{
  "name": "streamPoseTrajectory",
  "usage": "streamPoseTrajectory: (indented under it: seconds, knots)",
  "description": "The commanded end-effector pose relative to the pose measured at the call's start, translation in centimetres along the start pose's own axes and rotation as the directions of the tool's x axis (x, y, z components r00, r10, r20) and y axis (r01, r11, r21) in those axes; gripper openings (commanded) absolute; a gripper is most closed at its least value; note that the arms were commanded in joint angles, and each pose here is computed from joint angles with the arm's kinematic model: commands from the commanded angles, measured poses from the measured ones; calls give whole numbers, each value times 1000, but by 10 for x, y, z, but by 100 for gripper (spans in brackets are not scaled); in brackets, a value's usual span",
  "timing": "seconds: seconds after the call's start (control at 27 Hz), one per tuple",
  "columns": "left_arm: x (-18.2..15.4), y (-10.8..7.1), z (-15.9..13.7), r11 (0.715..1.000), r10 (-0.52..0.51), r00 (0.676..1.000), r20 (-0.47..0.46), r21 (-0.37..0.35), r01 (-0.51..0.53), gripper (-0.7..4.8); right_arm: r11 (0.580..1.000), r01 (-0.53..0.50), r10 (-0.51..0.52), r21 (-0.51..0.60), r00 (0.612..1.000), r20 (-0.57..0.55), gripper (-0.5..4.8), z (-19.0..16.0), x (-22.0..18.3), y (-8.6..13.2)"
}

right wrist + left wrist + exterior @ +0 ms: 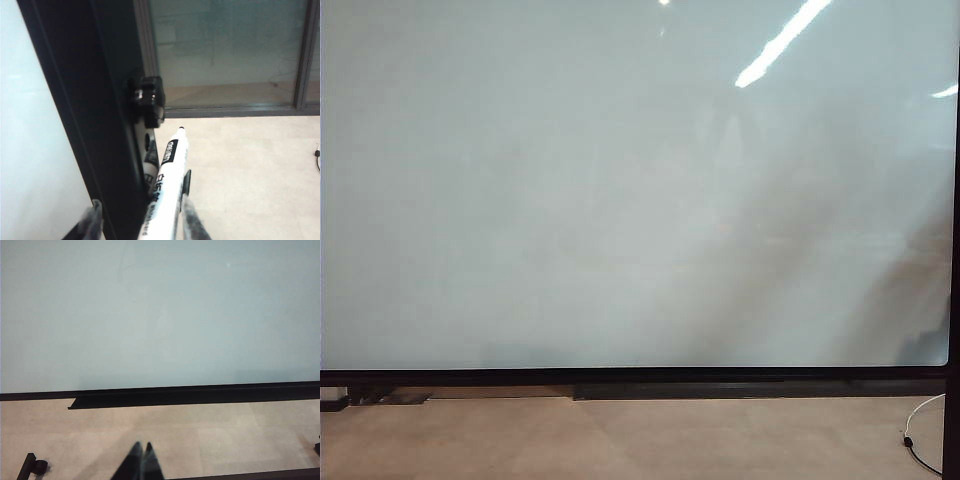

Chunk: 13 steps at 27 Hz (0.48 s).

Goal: Pick up the pen on the shelf to the right of the whiteboard and draw a rectangle.

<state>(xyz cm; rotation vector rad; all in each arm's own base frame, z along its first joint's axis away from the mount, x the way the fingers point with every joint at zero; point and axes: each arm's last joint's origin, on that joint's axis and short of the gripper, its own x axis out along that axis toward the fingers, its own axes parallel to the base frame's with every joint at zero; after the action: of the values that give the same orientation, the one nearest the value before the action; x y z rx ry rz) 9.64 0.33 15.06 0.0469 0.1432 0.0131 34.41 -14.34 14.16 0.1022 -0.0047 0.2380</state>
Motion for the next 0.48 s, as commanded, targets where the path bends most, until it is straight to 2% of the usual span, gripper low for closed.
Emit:
streamPoseTrajectory:
  seconds: [0.04,0.48]
  knots:
    - [0,0,2,1000,-1,1000,16,1,1,-5,1000,2,-2,-25,1000,18,206,3,1,0]
    - [0,0,2,1000,-1,1000,16,1,1,-5,999,31,-30,-34,999,22,197,3,1,-1]
